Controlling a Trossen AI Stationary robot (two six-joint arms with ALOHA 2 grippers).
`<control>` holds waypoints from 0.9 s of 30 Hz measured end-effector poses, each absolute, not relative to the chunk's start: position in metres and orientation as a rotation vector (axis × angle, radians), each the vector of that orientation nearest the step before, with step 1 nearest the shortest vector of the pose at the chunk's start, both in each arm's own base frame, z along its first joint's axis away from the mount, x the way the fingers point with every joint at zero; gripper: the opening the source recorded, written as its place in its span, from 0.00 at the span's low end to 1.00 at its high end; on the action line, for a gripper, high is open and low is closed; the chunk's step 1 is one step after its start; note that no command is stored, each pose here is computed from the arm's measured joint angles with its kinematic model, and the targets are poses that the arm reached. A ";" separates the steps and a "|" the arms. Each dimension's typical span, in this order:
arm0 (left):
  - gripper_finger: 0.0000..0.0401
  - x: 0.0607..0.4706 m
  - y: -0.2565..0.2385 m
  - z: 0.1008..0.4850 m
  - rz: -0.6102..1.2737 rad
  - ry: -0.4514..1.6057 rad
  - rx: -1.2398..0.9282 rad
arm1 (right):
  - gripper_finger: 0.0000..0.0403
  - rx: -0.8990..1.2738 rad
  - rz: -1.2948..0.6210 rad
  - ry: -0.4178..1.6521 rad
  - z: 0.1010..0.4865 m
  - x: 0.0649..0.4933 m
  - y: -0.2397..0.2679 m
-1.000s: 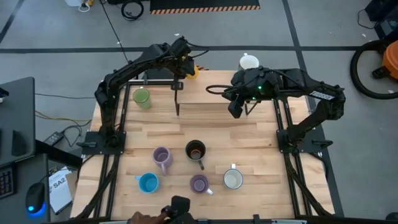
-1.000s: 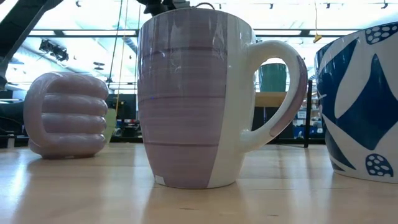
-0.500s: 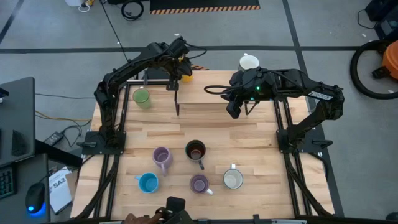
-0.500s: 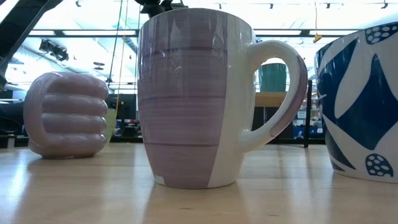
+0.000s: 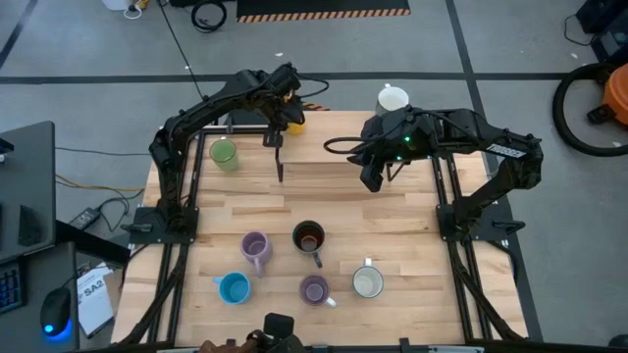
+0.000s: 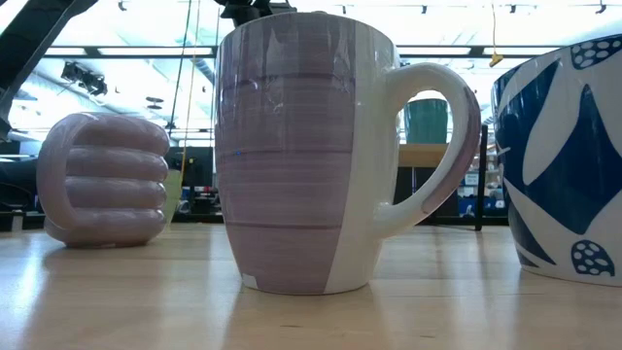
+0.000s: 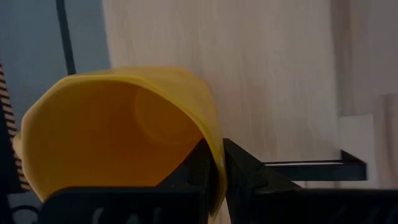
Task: Place coffee mugs
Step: Put the yellow mug on the shelf
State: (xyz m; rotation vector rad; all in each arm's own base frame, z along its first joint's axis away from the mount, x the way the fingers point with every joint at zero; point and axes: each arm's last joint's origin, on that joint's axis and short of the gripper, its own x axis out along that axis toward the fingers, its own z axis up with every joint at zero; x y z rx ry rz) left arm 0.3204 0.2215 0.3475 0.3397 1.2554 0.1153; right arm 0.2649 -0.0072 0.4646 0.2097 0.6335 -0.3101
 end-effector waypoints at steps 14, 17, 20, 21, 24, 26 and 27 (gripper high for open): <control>0.07 0.319 0.227 0.349 0.136 1.241 0.349 | 0.25 0.229 -0.267 0.632 0.466 0.263 -0.003; 0.07 0.320 0.230 0.346 0.139 1.244 0.348 | 0.25 0.230 -0.266 0.628 0.467 0.263 -0.003; 0.07 0.320 0.233 0.343 0.147 1.245 0.350 | 0.25 0.240 -0.269 0.626 0.467 0.263 -0.003; 0.07 0.321 0.233 0.344 0.153 1.239 0.359 | 0.25 0.241 -0.268 0.626 0.467 0.263 -0.003; 0.07 0.321 0.234 0.344 0.157 1.244 0.367 | 0.25 0.242 -0.261 0.611 0.468 0.264 -0.002; 0.07 0.320 0.234 0.344 0.157 1.247 0.369 | 0.25 0.242 -0.258 0.603 0.469 0.264 -0.002; 0.07 0.320 0.234 0.344 0.151 1.249 0.376 | 0.25 0.242 -0.258 0.600 0.469 0.264 -0.002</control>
